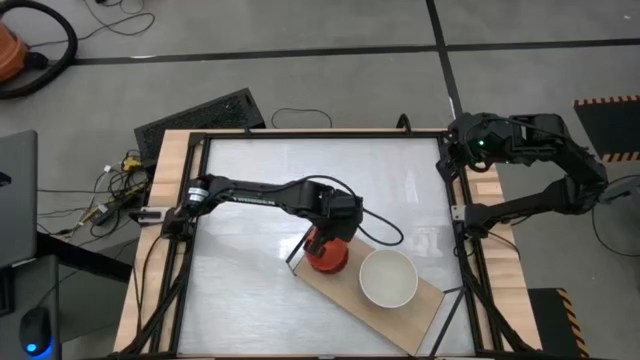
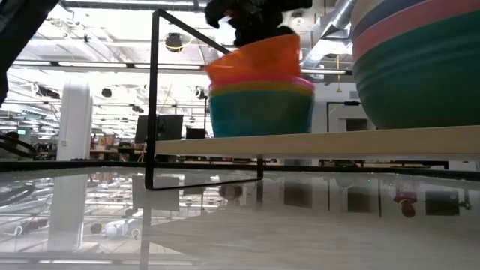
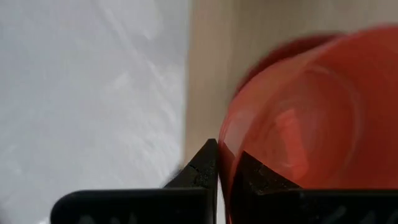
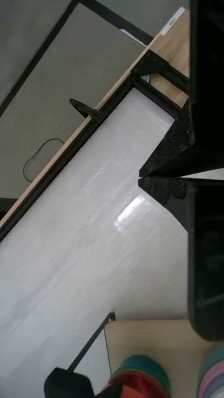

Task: Place and stack bowls onto a shelf
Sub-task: Stack the small orange bowl on the small pink bowl on the shelf, then return to Home Position

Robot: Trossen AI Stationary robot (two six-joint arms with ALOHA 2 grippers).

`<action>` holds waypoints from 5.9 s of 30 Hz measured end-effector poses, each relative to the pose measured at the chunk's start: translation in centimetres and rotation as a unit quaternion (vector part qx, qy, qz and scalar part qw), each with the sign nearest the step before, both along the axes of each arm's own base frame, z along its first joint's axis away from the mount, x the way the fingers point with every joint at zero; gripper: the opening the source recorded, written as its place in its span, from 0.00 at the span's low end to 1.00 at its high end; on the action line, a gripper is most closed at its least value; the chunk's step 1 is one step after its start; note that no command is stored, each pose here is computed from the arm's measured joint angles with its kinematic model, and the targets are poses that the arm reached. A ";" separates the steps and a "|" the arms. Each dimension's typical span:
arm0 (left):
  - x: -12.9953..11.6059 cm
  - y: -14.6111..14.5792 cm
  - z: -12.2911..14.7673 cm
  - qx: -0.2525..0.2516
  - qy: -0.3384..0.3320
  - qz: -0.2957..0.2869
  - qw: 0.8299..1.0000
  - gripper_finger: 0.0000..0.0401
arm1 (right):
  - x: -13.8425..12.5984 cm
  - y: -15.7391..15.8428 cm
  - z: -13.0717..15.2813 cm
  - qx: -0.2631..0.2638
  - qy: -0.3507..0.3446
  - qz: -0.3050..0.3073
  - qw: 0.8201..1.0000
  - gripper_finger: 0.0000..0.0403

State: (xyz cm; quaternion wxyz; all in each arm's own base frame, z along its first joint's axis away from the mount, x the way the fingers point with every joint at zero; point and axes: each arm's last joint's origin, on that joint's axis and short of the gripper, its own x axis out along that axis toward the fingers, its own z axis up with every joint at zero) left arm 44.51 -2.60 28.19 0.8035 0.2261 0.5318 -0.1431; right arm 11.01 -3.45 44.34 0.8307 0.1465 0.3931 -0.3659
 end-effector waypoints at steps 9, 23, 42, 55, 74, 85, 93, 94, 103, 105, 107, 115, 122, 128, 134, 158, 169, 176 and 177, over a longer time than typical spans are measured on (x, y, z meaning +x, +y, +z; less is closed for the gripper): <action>0.2 -1.0 -0.1 -0.014 -0.009 -0.009 1.000 0.00 | 0.0 0.0 0.0 0.001 0.002 0.007 1.000 0.08; 0.3 -1.1 -2.1 -0.005 0.042 -0.021 0.999 0.00 | 0.0 0.1 0.0 0.006 0.004 0.018 1.000 0.08; 1.6 -2.3 -2.3 -0.023 -0.005 -0.031 0.999 0.00 | 0.0 0.1 0.0 0.014 0.002 0.023 1.000 0.08; 1.5 -2.5 -2.3 -0.005 -0.003 -0.043 0.999 0.14 | 0.1 0.1 -0.1 0.014 0.003 0.023 1.000 0.08; 0.0 -1.8 7.4 0.055 -0.131 0.050 0.988 0.31 | 0.0 0.1 0.0 0.013 0.003 0.024 1.000 0.08; -11.7 5.2 21.7 0.019 -0.333 0.214 0.918 0.31 | 0.4 0.0 0.2 0.002 -0.015 0.033 0.999 0.08; -18.7 14.9 23.6 -0.012 -0.348 0.307 0.886 0.31 | 1.6 -0.2 1.3 -0.040 -0.076 0.063 0.994 0.08; -19.3 16.2 23.4 -0.016 -0.345 0.320 0.882 0.31 | 1.7 -0.2 1.4 -0.047 -0.080 0.070 0.993 0.08; -23.1 25.0 19.2 -0.071 -0.305 0.373 0.873 0.31 | -1.4 0.1 2.3 -0.097 -0.095 0.092 0.987 0.08; -23.6 26.0 17.9 -0.103 -0.294 0.369 0.876 0.31 | -3.7 0.5 2.7 -0.104 -0.123 0.076 0.984 0.08; -23.8 26.8 16.7 -0.150 -0.289 0.368 0.871 0.31 | -6.4 1.1 3.0 -0.110 -0.160 0.060 0.979 0.08; -21.3 23.3 12.1 -0.314 -0.228 0.304 0.870 0.31 | -16.4 3.9 0.8 -0.069 -0.343 -0.011 0.937 0.08; -19.5 12.0 12.1 -0.272 -0.308 0.211 0.887 0.19 | -14.9 4.0 -4.2 -0.012 -0.381 0.031 0.924 0.08; -22.8 4.9 10.8 -0.280 -0.433 0.205 0.832 0.09 | -9.7 3.0 -7.2 -0.006 -0.389 0.124 0.913 0.08; -28.0 2.3 6.8 -0.274 -0.511 0.275 0.767 0.04 | -8.0 2.5 -9.9 -0.025 -0.343 0.152 0.927 0.08; -36.5 2.9 -5.9 -0.322 -0.584 0.321 0.672 0.00 | -7.9 2.8 -16.9 0.016 -0.411 0.174 0.895 0.08; -35.2 2.7 -10.4 -0.336 -0.552 0.352 0.677 0.00 | -3.8 2.0 -22.1 0.043 -0.468 0.186 0.863 0.08; -34.9 2.7 -10.8 -0.339 -0.561 0.346 0.672 0.00 | -1.9 2.0 -26.8 0.087 -0.461 0.165 0.867 0.08; -34.9 2.7 -10.8 -0.338 -0.562 0.345 0.672 0.00 | -1.7 2.0 -27.1 0.090 -0.475 0.163 0.860 0.08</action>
